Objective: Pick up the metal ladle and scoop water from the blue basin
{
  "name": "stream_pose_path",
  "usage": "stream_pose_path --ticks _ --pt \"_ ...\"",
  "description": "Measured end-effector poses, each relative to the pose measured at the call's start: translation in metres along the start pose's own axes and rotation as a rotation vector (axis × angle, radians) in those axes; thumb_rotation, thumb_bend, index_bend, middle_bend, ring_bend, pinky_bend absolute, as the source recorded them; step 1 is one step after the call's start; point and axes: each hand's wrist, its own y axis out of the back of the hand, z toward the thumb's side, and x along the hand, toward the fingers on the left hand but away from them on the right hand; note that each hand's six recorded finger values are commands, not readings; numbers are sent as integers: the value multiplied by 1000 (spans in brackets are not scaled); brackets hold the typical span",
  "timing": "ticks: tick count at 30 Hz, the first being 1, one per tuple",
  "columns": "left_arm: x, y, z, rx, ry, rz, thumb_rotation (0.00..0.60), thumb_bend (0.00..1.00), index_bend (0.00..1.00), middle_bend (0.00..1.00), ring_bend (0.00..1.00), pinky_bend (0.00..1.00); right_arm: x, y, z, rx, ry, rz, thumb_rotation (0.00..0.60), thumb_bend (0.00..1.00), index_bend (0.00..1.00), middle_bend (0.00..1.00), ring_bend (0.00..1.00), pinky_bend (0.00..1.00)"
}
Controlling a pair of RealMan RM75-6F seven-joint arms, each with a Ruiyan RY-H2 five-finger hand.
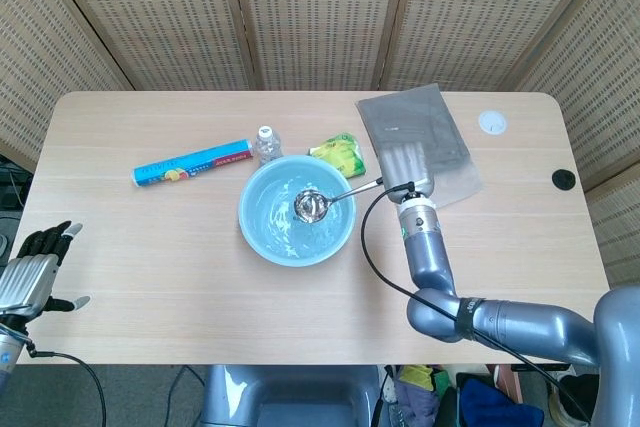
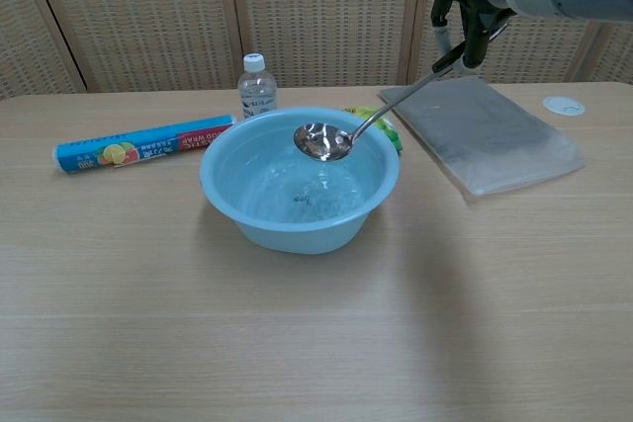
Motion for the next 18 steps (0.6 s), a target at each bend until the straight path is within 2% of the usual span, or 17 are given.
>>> stream_pose_path --ticks 18 --pt "1 0 -1 -3 3 -3 600 0 0 0 0 0 4 11 8 17 -13 18 600 819 848 948 916 1000"
